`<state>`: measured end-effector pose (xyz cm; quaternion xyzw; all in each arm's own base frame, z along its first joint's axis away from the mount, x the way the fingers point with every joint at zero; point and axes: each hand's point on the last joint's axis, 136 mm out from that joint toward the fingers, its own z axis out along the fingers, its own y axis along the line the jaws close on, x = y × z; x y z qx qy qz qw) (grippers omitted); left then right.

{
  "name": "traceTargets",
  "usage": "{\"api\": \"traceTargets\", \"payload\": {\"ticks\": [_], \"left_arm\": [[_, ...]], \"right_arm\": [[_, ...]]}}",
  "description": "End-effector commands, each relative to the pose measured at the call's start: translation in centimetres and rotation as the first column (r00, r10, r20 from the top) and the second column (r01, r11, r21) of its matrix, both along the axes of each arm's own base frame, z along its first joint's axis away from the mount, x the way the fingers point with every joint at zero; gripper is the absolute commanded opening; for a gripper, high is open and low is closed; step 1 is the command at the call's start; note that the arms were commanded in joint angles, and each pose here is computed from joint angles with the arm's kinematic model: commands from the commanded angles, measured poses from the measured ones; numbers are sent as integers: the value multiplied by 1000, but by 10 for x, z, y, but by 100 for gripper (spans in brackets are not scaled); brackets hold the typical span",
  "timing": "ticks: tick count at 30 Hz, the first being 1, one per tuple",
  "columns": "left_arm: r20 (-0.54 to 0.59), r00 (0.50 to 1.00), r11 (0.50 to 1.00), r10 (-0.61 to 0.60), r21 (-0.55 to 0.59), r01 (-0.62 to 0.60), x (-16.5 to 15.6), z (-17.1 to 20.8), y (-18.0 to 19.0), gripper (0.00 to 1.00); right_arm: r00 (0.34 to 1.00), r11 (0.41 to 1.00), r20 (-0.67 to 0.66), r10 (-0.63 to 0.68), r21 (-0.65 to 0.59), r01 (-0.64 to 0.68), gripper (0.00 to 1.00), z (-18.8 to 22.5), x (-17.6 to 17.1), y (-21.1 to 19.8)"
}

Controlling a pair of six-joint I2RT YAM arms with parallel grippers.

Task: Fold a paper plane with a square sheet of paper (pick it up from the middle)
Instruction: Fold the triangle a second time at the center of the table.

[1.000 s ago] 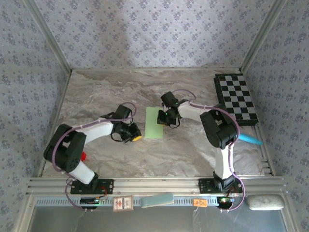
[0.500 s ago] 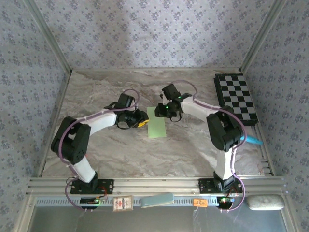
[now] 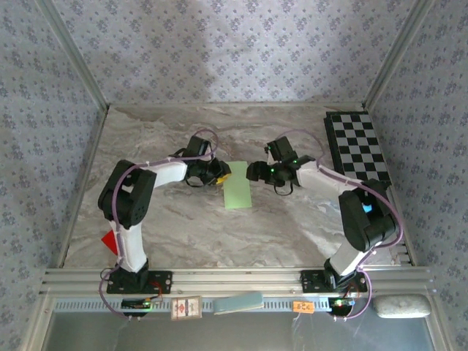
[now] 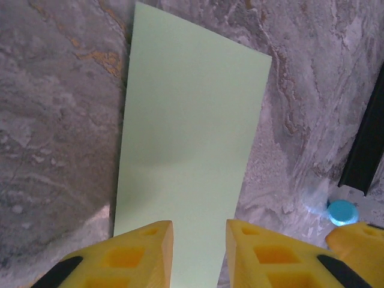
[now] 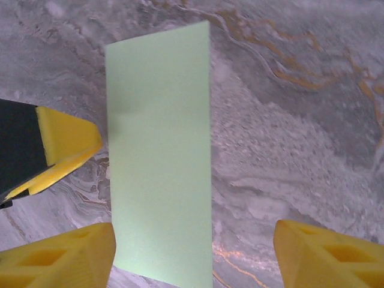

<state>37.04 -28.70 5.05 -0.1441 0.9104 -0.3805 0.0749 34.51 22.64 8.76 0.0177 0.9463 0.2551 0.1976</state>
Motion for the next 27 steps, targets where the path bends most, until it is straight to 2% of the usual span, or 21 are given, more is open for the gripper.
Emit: {"api": "traceTargets", "payload": {"ticks": [1, 5, 17, 27], "left_arm": [[22, 1000, 1000, 14, -18, -14, 14, 6, -4, 27], [0, 1000, 1000, 25, 10, -25, 16, -5, -2, 25], [-128, 988, 988, 90, 136, -72, 6, -51, 15, 22], [-211, 968, 981, 134, 166, -100, -11, -76, 28, 21]], "right_arm": [[998, 995, 44, -44, 89, 40, 77, 13, 8, 1], [999, 992, 9, -36, 118, 35, 79, 5, 2, 3], [990, 989, -141, 21, 145, 0, 67, -19, -28, 5], [952, 986, -305, 25, 166, 27, 62, -39, -65, 12]]}}
